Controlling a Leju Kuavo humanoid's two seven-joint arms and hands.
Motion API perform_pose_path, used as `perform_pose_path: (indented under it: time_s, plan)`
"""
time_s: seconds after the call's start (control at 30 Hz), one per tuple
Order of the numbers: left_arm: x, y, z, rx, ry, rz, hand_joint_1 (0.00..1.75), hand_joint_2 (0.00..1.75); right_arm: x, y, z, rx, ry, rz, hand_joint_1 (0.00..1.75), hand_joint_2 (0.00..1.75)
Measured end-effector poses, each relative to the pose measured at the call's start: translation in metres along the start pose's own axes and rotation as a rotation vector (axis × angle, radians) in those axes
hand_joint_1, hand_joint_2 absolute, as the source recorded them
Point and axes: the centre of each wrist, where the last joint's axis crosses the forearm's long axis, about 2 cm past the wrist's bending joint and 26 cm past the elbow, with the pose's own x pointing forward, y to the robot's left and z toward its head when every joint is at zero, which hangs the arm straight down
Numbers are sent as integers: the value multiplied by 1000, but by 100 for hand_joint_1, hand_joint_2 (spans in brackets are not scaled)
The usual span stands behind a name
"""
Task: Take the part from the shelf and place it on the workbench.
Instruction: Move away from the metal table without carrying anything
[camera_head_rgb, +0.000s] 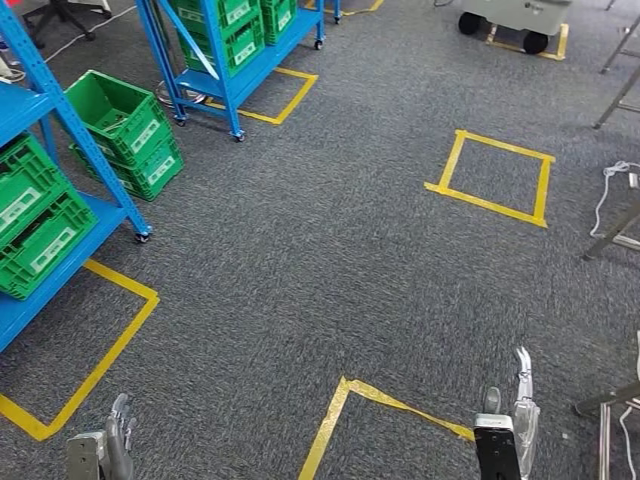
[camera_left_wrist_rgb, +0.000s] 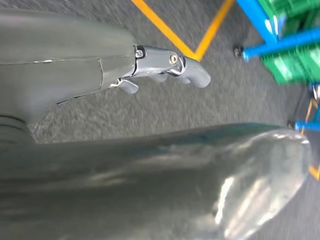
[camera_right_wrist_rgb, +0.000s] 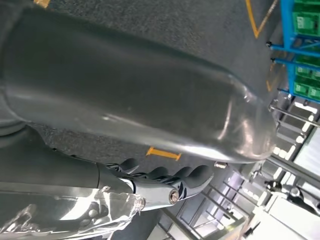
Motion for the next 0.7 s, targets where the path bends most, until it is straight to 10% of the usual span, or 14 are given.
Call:
perform_pose_path:
  time_s: [0.33,0.7]
  plan:
    - [-8,1,-4,5,50,52,0,0,-100,8,37,106,380,67,0,0]
    - [-18,8,2,23,109,50,0,0,-119,17,67,166,578,66,0,0]
